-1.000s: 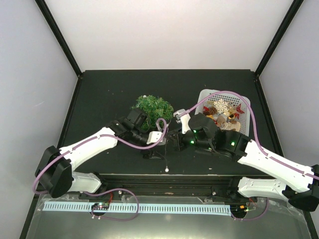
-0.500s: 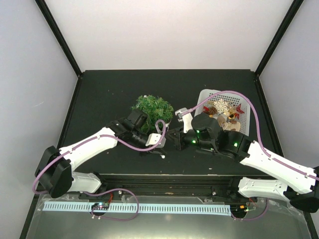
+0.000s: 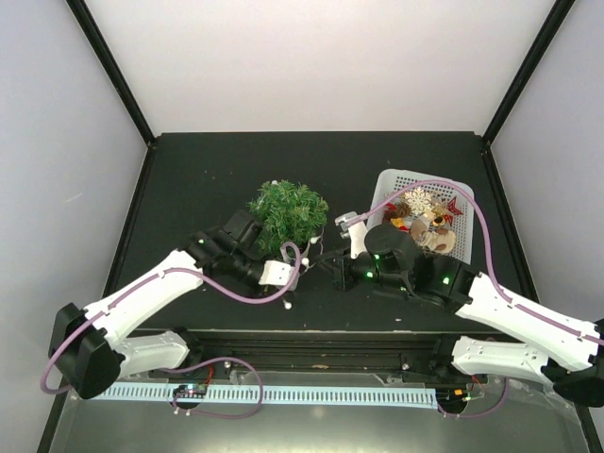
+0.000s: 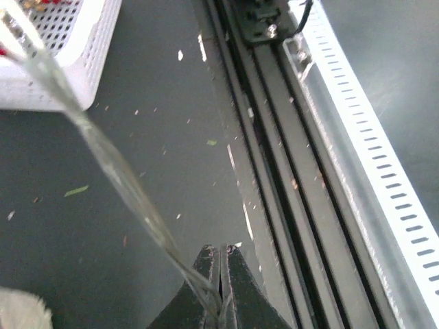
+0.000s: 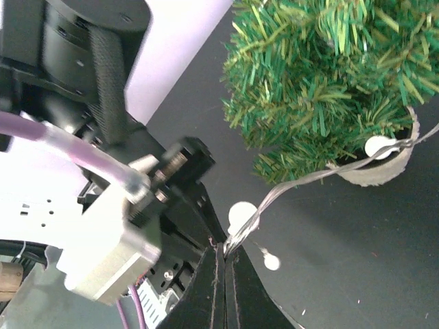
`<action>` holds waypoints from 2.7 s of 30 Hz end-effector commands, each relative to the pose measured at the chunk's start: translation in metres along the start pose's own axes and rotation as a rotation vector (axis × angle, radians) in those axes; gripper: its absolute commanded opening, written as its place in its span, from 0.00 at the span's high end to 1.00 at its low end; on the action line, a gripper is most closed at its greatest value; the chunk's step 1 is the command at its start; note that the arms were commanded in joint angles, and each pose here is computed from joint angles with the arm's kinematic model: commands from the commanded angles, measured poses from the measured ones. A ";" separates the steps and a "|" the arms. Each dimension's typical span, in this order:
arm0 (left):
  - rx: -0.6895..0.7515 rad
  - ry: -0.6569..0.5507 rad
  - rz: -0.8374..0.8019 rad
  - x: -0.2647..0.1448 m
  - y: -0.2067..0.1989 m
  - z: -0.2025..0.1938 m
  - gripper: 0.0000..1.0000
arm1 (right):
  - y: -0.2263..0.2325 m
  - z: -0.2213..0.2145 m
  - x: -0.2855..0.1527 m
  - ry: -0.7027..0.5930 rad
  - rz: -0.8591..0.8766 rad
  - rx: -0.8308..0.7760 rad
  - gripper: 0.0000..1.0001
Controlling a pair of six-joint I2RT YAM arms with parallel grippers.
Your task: Decorate the small christmas tree
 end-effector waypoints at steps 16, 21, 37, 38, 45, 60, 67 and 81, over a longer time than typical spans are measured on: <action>-0.004 0.170 0.414 -0.105 0.000 -0.023 0.98 | 0.016 0.001 0.035 0.055 0.099 0.007 0.99; -0.051 0.187 0.496 -0.125 0.004 -0.027 0.99 | 0.022 0.004 0.049 0.078 0.106 -0.003 0.99; -0.172 0.205 0.757 -0.196 0.032 -0.036 0.98 | 0.030 0.009 0.067 0.113 0.116 -0.019 0.91; -0.173 0.213 0.769 -0.198 0.034 -0.037 0.98 | 0.030 0.009 0.068 0.114 0.117 -0.019 0.89; -0.205 0.233 0.857 -0.212 0.053 -0.044 0.99 | 0.029 0.011 0.059 0.092 0.107 -0.028 0.51; -0.242 0.239 0.963 -0.237 0.110 -0.058 0.99 | 0.011 0.009 0.006 -0.056 0.060 -0.034 0.47; -0.234 0.202 0.918 -0.224 0.130 -0.079 0.98 | -0.002 0.015 -0.017 -0.137 -0.047 -0.043 0.44; -0.240 0.209 0.842 -0.178 0.174 -0.107 0.98 | -0.006 0.026 -0.017 -0.161 -0.105 -0.059 0.44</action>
Point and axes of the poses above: each gripper's point midway between its finger pads, its own x axis out along the fingers, its own y axis along the line the jaws close on, z = x × y, the point moved 7 cm from there along -x, back along the fingers, and after that the axes turned 6 degrees about x, right-handed, at the moved point
